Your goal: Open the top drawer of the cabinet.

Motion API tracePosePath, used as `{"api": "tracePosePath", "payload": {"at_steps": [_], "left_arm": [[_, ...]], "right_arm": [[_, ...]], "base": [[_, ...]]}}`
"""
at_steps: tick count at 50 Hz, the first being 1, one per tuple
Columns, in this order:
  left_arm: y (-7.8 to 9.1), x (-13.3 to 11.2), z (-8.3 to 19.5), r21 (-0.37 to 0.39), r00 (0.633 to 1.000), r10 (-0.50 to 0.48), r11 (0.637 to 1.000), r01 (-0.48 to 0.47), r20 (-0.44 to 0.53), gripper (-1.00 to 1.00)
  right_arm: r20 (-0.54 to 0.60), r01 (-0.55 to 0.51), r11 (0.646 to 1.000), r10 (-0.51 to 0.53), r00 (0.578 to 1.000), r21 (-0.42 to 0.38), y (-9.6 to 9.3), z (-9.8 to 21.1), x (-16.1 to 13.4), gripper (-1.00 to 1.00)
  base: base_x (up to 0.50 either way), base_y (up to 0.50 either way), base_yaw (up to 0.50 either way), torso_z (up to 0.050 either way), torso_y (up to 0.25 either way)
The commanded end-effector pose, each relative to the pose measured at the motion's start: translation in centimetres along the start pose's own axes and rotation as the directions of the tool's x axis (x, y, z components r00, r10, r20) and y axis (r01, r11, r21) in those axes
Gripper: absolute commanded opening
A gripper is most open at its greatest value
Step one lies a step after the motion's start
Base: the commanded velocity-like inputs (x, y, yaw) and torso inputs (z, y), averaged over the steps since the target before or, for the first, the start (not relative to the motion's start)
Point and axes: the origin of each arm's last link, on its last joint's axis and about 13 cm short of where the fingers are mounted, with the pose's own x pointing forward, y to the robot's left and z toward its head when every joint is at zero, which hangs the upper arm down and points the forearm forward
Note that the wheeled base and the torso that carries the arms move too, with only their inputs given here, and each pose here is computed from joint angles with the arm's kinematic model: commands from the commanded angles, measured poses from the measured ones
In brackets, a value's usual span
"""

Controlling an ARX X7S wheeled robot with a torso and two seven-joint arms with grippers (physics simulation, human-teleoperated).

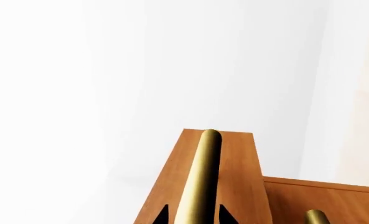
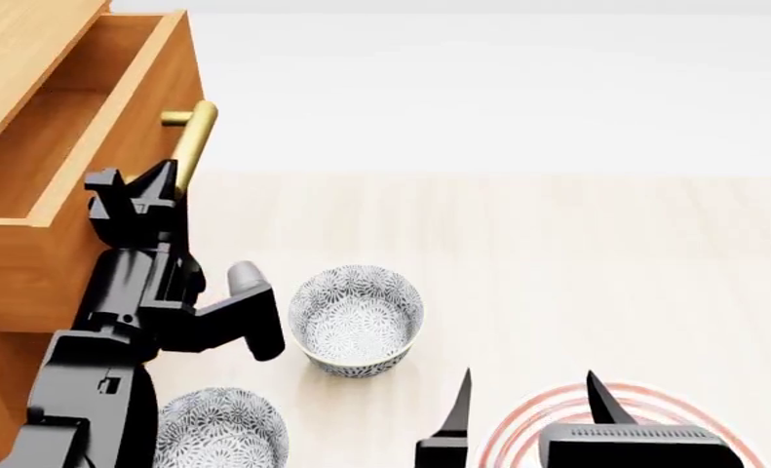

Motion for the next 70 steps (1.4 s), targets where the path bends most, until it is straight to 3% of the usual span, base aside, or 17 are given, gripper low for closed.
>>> {"api": "tracePosePath", "payload": {"at_steps": [1,9,11,12,37,52,70], "left_arm": [[1.2,-0.2,1.8,0.043,0.992,0.108,0.993,-0.111,0.065,-1.0],[1.2,-0.1,1.8,0.042,0.993,0.107,0.993,-0.109,0.057,-1.0],[1.4,0.0,1.7,0.056,0.988,0.152,0.987,-0.154,0.042,-1.0],[1.3,-0.1,1.7,0.052,0.993,0.112,0.992,-0.114,0.043,1.0],[0.7,-0.5,2.7,0.029,0.994,0.069,0.997,-0.072,0.079,1.0],[2.0,-1.4,5.2,-0.032,0.986,0.059,0.998,-0.054,0.156,1.0],[10.1,-4.1,9.3,-0.136,0.957,0.142,0.985,-0.11,0.253,1.0]], "right_arm": [[-0.006,0.0,1.0,0.0,1.0,0.003,-0.1,-0.3,0.0,1.0],[-0.009,0.003,1.0,-0.003,1.0,0.005,-0.2,-0.4,0.0,1.0],[-0.009,0.002,1.0,-0.002,1.0,0.006,-0.2,-0.4,0.0,1.0],[-0.008,0.002,1.0,-0.002,1.0,0.008,-0.2,-0.3,0.0,1.0],[-0.003,0.01,1.0,-0.01,1.0,0.013,-0.4,-0.4,-0.4,1.0],[0.002,0.019,1.0,-0.019,1.0,0.016,-0.7,-0.3,-0.5,1.0],[0.008,0.026,1.0,-0.026,1.0,0.014,-0.8,-0.2,-0.7,1.0]], "base": [[0.0,0.0,0.0,0.0,0.011],[0.0,0.0,0.0,0.0,0.003],[0.0,0.0,0.0,0.0,0.0],[0.0,0.0,0.0,0.0,0.011],[0.0,0.0,0.0,0.0,0.0],[0.0,0.0,0.0,0.0,0.0],[0.0,0.0,0.0,0.0,0.0]]}}
